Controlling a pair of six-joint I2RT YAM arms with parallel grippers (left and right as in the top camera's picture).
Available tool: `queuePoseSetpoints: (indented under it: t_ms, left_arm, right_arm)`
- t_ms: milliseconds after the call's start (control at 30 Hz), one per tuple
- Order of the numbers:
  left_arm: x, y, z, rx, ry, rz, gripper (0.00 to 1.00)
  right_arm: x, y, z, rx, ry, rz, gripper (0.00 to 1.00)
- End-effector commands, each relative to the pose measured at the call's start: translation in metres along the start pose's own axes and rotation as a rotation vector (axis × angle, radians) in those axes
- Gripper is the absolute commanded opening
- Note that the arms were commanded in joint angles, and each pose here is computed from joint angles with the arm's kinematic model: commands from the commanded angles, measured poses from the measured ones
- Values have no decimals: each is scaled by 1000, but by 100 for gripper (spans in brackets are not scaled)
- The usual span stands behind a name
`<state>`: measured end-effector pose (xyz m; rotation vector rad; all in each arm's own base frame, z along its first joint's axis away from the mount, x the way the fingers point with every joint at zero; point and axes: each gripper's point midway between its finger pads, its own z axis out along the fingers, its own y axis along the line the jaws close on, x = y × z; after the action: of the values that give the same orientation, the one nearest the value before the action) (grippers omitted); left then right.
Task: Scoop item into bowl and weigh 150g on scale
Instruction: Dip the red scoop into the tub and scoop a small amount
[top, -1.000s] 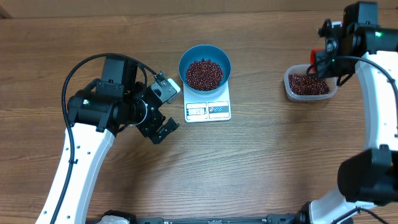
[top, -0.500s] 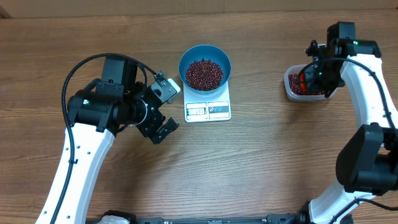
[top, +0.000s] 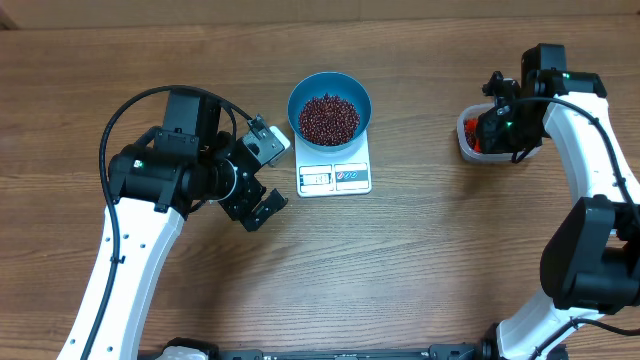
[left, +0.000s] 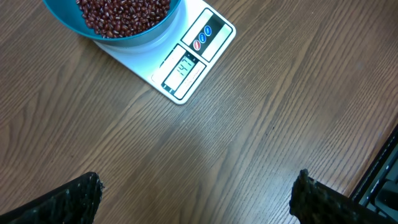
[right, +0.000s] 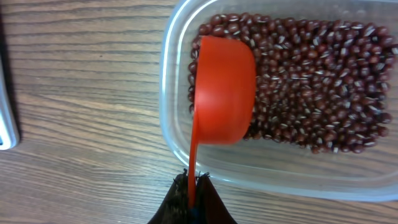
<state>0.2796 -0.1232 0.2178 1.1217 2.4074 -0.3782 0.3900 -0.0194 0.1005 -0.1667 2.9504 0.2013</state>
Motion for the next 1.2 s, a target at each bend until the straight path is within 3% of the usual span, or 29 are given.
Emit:
queuePoseSetpoints:
  t_ms: [0, 700, 867, 1167]
  left_arm:
    - [0, 0, -4, -11, -12, -5, 100]
    - [0, 0, -4, -11, -12, -5, 100]
    - [0, 0, -4, -11, -12, -5, 100]
    - [0, 0, -4, -11, -12, -5, 100]
  right_arm:
    - [-2, 7, -1, -42, -15, 6, 4]
    - [9, -50, -37, -374, -171, 335, 4]
    - [14, -43, -52, -503, -210, 310, 4]
    - [6, -11, -71, -569, -208, 263, 4]
